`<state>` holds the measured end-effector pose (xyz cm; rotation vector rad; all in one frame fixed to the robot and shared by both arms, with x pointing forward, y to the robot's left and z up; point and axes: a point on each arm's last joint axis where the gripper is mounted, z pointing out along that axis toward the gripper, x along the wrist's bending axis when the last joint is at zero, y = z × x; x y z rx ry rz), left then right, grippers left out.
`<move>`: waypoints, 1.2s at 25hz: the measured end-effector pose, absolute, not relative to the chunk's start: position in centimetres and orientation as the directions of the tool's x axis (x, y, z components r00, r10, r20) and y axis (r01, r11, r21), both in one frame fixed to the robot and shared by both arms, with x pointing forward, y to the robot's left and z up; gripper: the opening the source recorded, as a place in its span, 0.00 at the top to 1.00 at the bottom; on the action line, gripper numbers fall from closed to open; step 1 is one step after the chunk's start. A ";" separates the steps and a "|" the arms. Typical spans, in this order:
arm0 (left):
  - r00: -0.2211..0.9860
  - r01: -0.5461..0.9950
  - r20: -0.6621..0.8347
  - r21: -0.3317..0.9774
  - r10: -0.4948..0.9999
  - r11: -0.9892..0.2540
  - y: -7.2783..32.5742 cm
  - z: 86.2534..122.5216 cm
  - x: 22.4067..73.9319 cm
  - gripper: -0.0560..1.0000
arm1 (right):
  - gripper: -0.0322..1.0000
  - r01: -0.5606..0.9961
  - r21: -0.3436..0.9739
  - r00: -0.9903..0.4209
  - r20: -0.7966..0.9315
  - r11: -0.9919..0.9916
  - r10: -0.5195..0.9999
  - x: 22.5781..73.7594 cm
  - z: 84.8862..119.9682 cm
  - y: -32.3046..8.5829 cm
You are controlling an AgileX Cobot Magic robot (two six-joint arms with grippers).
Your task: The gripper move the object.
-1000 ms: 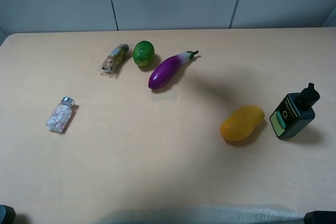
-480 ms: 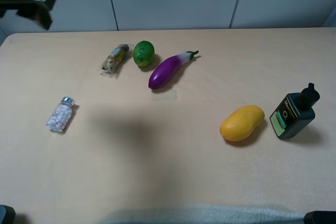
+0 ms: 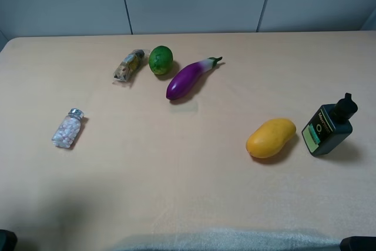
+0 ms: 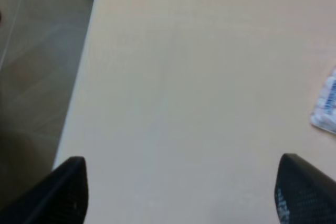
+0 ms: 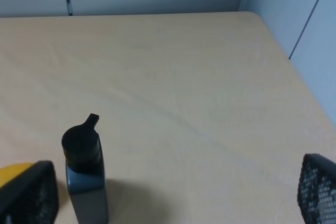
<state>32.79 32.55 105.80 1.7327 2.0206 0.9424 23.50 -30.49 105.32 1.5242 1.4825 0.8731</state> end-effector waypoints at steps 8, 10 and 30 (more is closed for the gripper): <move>-0.193 0.639 0.066 0.766 0.979 0.074 32.0 105.5 26.8 0.20 | 0.30 0.429 0.903 0.067 -0.062 0.028 0.996 23.5 105.3 -30.5; -0.169 0.610 0.043 0.789 0.985 0.070 31.7 105.5 25.9 0.20 | 0.30 0.429 0.903 0.067 -0.062 0.028 0.996 23.5 105.3 -30.5; -0.055 0.454 0.009 0.891 0.998 0.017 30.8 105.1 23.3 0.20 | 0.30 0.429 0.903 0.067 -0.062 0.028 0.996 23.5 105.3 -30.5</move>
